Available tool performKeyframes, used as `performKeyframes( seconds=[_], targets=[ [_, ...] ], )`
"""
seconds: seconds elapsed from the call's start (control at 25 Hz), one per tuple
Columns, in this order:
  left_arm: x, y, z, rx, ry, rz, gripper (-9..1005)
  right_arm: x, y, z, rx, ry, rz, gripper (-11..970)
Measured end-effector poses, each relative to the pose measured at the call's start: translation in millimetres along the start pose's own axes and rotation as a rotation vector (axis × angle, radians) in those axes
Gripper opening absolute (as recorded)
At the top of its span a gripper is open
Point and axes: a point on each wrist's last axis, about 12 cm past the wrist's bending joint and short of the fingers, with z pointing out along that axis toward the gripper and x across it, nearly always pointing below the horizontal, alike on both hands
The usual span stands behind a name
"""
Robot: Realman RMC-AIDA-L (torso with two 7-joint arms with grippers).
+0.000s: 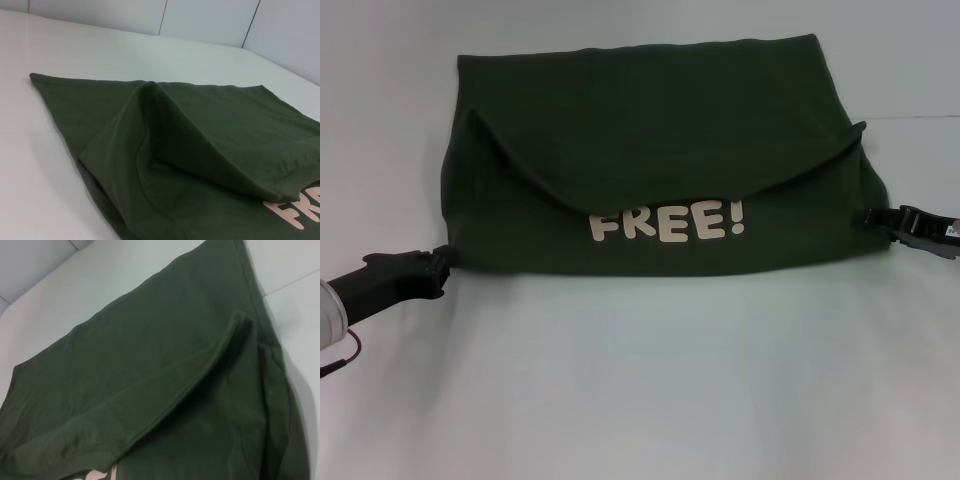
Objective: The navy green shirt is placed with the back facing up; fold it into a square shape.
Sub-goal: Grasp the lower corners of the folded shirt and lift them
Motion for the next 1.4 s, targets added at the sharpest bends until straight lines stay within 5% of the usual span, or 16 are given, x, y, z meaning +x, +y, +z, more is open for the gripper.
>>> performKeyframes(
  seconds=[0.36,0.88,1.4],
  targets=[
    [-0.7,-0.2,0.6,0.000,0.000,0.005,-2,2.2,9.8,8.5,-0.020,0.012,-0.005,518],
    [-1.2,1.3,-0.5,-0.005,-0.004,-0.011,0,22.6,-3.6,-4.8,-0.062,-0.019,0.011,158],
    [-1.1,2.5,-43.1,0.126,-0.104,-0.163,0,57.5,-23.9,-47.4,-0.214,-0.057,-0.002,36]
  ],
)
